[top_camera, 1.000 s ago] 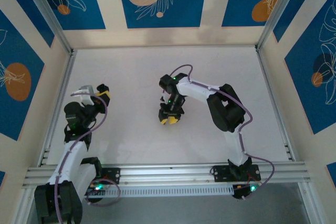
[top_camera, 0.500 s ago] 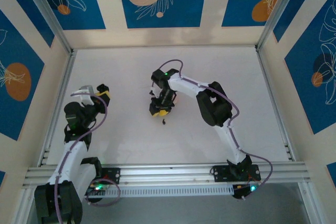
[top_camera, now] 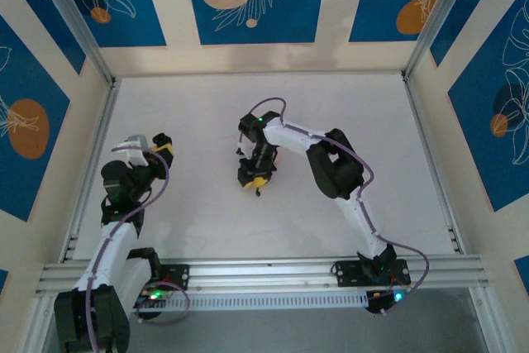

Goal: Insert the wireless bluetooth earbuds into the charging case

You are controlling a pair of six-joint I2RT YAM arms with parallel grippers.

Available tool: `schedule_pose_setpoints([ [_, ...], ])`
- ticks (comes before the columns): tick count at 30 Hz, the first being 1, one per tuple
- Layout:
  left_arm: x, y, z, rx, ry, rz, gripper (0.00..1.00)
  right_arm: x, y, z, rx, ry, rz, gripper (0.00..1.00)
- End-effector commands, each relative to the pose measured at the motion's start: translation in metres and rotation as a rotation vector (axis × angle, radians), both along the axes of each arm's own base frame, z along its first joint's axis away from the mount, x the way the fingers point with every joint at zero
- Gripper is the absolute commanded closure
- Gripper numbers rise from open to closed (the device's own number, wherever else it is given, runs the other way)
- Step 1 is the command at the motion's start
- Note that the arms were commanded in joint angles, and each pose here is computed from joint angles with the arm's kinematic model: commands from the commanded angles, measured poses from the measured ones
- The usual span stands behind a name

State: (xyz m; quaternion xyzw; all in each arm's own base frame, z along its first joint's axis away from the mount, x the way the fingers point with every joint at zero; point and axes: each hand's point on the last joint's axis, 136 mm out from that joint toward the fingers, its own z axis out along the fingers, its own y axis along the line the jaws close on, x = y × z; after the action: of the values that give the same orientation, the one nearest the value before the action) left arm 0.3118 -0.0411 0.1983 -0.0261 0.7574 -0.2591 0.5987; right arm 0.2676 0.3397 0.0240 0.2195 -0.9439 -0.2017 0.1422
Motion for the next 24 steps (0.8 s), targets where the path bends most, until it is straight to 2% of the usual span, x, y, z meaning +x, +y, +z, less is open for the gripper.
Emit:
schedule_pose_setpoints([
  [1,0.000,0.001,0.015,0.012,-0.044,-0.008,0.83,-0.022,-0.022,-0.001,-0.080,0.056,0.012,0.59],
  [10,0.000,0.001,0.015,0.008,-0.042,-0.010,0.83,-0.043,-0.037,0.002,-0.118,0.091,0.000,0.59],
  [19,-0.002,0.000,0.016,0.005,-0.045,-0.014,0.83,-0.063,-0.029,0.009,-0.098,0.119,-0.020,0.60],
  [24,-0.002,0.000,0.016,0.004,-0.045,-0.016,0.83,-0.048,-0.036,0.025,-0.145,0.056,-0.041,0.59],
])
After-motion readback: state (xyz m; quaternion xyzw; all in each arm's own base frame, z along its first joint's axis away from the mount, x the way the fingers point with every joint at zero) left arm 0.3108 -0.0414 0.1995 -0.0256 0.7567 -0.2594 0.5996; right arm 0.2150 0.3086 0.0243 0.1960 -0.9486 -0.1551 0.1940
